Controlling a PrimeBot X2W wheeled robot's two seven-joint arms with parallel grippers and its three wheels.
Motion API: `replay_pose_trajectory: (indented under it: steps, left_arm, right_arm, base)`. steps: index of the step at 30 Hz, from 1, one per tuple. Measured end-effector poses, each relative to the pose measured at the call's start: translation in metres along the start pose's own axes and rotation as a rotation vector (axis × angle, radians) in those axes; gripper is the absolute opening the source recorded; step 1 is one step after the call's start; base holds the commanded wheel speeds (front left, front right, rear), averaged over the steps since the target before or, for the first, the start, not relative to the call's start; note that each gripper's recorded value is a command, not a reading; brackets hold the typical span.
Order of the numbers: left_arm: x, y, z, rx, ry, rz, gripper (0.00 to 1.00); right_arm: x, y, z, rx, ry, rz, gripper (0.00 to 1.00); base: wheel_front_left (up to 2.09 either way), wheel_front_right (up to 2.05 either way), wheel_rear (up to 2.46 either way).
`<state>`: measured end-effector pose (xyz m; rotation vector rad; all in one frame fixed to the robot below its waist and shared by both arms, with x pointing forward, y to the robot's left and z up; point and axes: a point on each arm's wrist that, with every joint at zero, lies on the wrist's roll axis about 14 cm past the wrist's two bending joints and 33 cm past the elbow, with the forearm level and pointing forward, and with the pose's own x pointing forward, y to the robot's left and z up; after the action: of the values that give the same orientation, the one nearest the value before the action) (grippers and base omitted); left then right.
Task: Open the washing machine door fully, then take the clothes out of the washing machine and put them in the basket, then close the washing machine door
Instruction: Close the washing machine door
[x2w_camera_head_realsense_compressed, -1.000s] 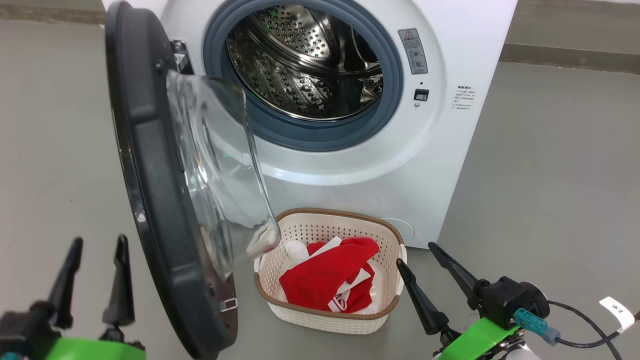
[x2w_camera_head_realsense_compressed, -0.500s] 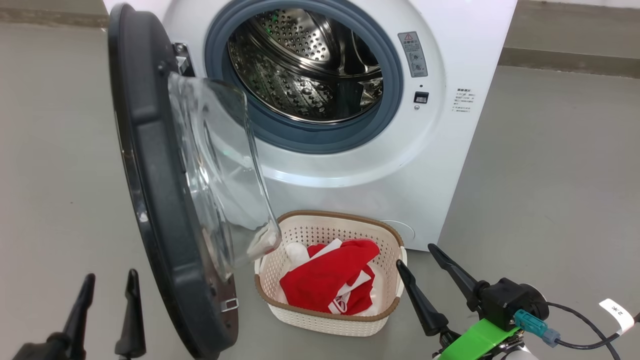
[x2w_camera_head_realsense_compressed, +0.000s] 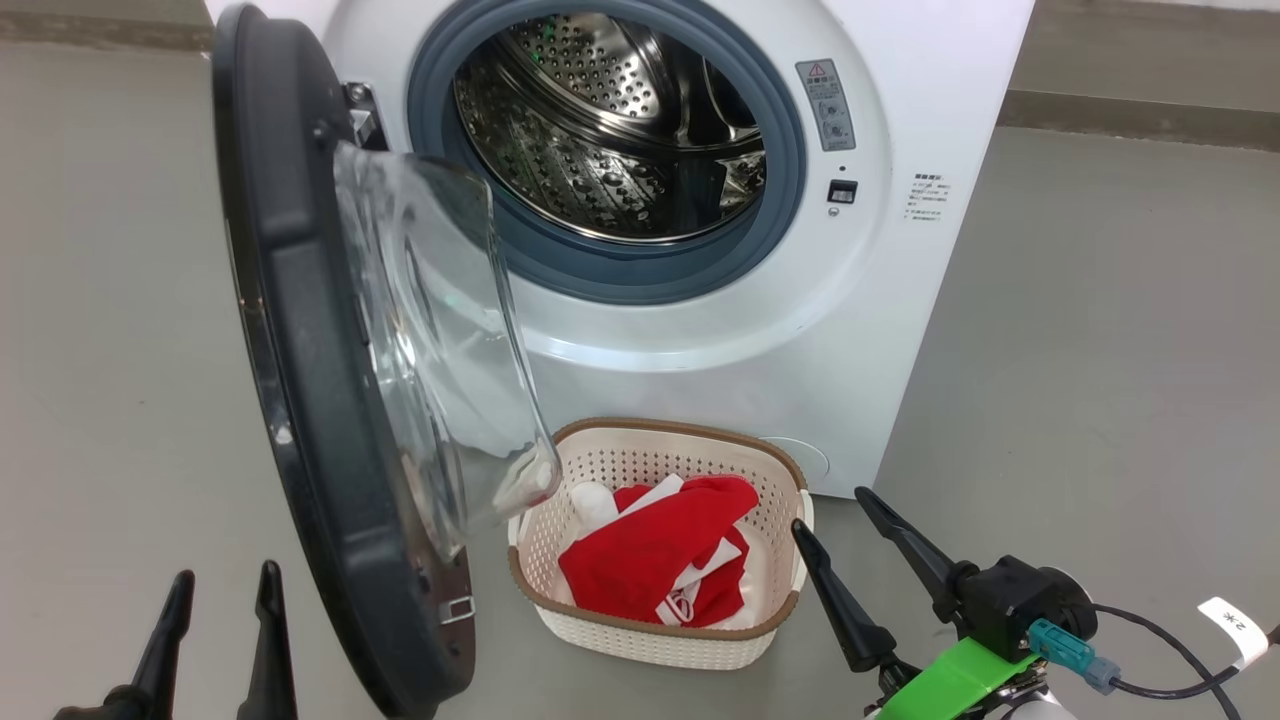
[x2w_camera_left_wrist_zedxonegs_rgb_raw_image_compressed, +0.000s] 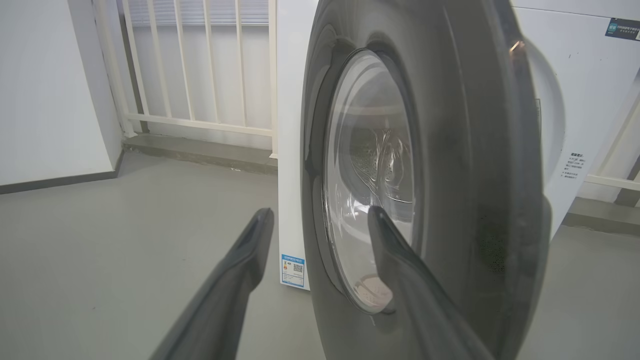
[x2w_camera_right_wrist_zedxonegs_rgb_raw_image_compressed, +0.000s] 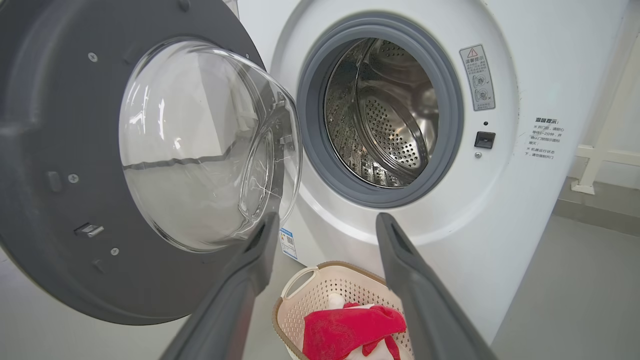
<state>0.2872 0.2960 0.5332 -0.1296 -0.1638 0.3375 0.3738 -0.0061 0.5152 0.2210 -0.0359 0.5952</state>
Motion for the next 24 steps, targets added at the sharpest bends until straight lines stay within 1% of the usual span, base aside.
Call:
replay_pose_trajectory:
  steps: [7, 18, 19, 20, 21, 24]
  left_arm:
    - [0.0011, -0.0023, -0.0005, -0.001, 0.001, -0.006, 1.0]
    - [0.0006, -0.0013, 0.0003, 0.027, -0.004, 0.003, 1.0]
    - [0.0006, -0.0017, 0.0002, 0.027, -0.004, 0.001, 0.92]
    - [0.0007, -0.0019, 0.0001, 0.031, -0.003, 0.0, 0.42]
    - [0.0008, -0.0026, -0.0001, 0.037, -0.002, -0.005, 0.0]
    - [0.001, -0.0047, -0.0014, 0.049, 0.006, -0.018, 0.0]
  right_arm:
    - [-0.0013, -0.0021, 0.0003, -0.002, -0.001, -0.006, 1.0]
    - [-0.0013, -0.0033, 0.0013, -0.004, -0.003, -0.009, 1.0]
    - [-0.0014, -0.0034, 0.0013, -0.004, -0.003, -0.009, 1.0]
    - [-0.0014, -0.0035, 0.0013, -0.004, -0.003, -0.01, 1.0]
    - [-0.0015, -0.0037, 0.0013, -0.004, -0.003, -0.01, 1.0]
    - [-0.0016, -0.005, 0.0013, -0.003, -0.003, -0.014, 1.0]
  base:
    - [0.0, 0.0, 0.0]
    - [0.0, 0.0, 0.0]
    - [0.0, 0.0, 0.0]
    - [0.0, 0.0, 0.0]
    - [0.0, 0.0, 0.0]
    - [0.0, 0.0, 0.0]
